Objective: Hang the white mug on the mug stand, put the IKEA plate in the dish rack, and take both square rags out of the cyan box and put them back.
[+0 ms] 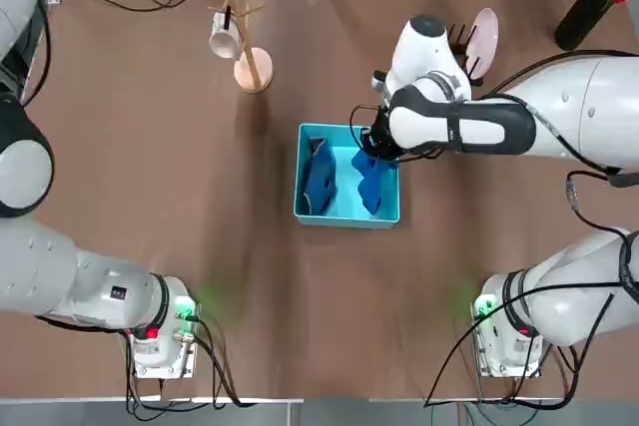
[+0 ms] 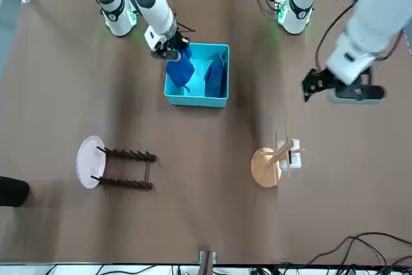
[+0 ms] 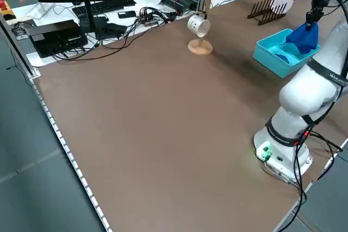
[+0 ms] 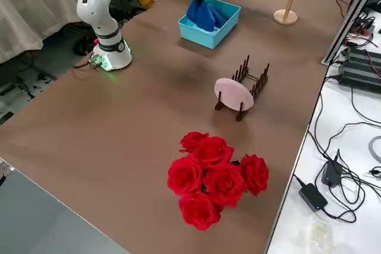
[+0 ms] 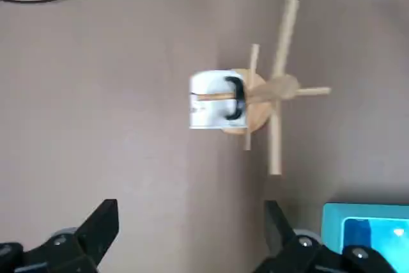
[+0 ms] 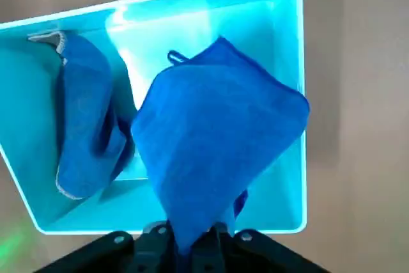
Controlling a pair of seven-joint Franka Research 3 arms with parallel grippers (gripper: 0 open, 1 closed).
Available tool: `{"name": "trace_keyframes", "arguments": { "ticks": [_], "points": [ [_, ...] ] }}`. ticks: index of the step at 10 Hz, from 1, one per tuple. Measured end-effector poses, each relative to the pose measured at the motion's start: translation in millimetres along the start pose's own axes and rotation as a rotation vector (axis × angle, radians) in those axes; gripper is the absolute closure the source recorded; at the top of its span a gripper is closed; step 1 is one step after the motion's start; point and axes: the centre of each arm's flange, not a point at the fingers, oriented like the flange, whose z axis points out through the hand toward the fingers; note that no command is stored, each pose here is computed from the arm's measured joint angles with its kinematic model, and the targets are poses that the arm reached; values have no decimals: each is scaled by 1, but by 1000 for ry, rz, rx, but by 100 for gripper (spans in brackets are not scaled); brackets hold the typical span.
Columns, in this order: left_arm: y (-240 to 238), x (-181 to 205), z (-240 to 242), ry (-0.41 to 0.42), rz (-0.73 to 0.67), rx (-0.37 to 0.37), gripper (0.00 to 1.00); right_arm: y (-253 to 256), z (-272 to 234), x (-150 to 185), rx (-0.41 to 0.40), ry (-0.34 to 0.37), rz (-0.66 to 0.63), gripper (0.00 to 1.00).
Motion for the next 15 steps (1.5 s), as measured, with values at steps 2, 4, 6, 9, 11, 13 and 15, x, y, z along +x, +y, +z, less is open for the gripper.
{"name": "trace_keyframes", "arguments": {
  "ticks": [2,4,6,9,11,13,15],
  "points": [
    [-40,2,-10,-23,-29,13,0,6,6,16,3,8,21,56],
    [-67,-2,-16,-49,4,14,0,24,-2,44,12,24,50,26],
    [-84,-2,-17,-48,54,9,0,50,-29,87,30,37,40,0],
    [-88,-3,-15,-61,77,-2,1,139,-168,183,-15,22,-39,0],
    [-88,-4,-13,-75,78,-2,1,201,-251,213,-55,61,-92,0],
    [-88,-5,-12,-86,78,-3,0,235,-308,221,-88,114,-115,0],
    [-87,-5,-11,-89,78,-3,1,276,-363,222,-79,173,-89,0]
  ]
}}
